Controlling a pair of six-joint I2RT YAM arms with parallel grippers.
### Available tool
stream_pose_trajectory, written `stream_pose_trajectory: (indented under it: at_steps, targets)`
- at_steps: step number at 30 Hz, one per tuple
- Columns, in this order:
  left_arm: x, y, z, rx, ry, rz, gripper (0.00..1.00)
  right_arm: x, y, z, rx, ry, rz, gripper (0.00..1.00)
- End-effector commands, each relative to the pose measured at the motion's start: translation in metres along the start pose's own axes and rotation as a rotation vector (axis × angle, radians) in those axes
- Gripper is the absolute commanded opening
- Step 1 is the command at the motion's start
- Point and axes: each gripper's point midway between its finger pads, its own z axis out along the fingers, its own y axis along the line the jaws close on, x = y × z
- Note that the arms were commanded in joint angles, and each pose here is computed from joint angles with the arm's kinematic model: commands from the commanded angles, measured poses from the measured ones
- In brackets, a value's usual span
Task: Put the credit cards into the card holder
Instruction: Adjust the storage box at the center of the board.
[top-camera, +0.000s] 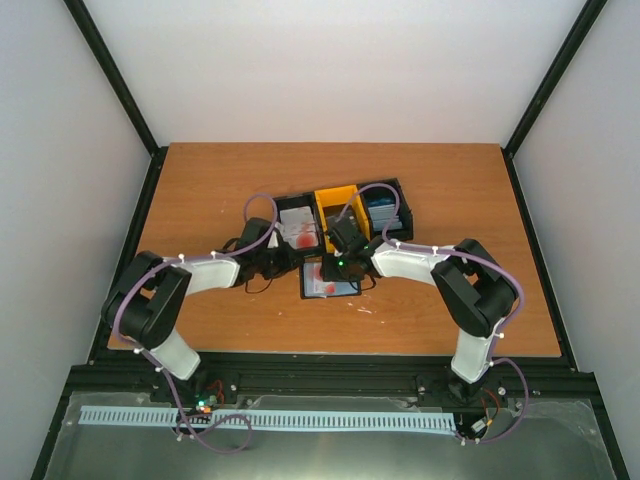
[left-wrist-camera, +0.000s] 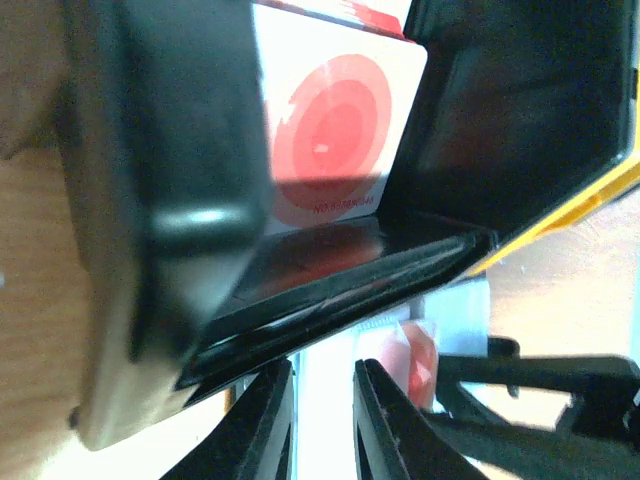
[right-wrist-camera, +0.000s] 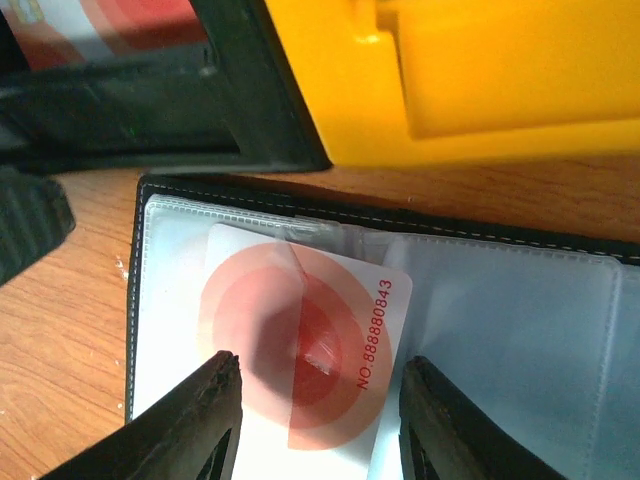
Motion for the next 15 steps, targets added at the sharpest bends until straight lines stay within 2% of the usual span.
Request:
stream_pose_trajectory:
  at_steps: [1,9,15]
  targets:
    - [-0.025,0.0,0.007,-0.065,-0.065,0.021,0.19,0.01,-0.002,0.008,0.005,0.03,-0.009,0.44]
    - [-0.055,-0.011,0.015,-0.06,-0.098,0.064,0.19,0.008,-0.002,0.005,0.011,0.025,-0.003,0.44]
    - [-0.033,-0.014,-0.001,-0.062,-0.099,0.075,0.33,0.007,-0.003,0.002,0.041,0.016,-0.009,0.44]
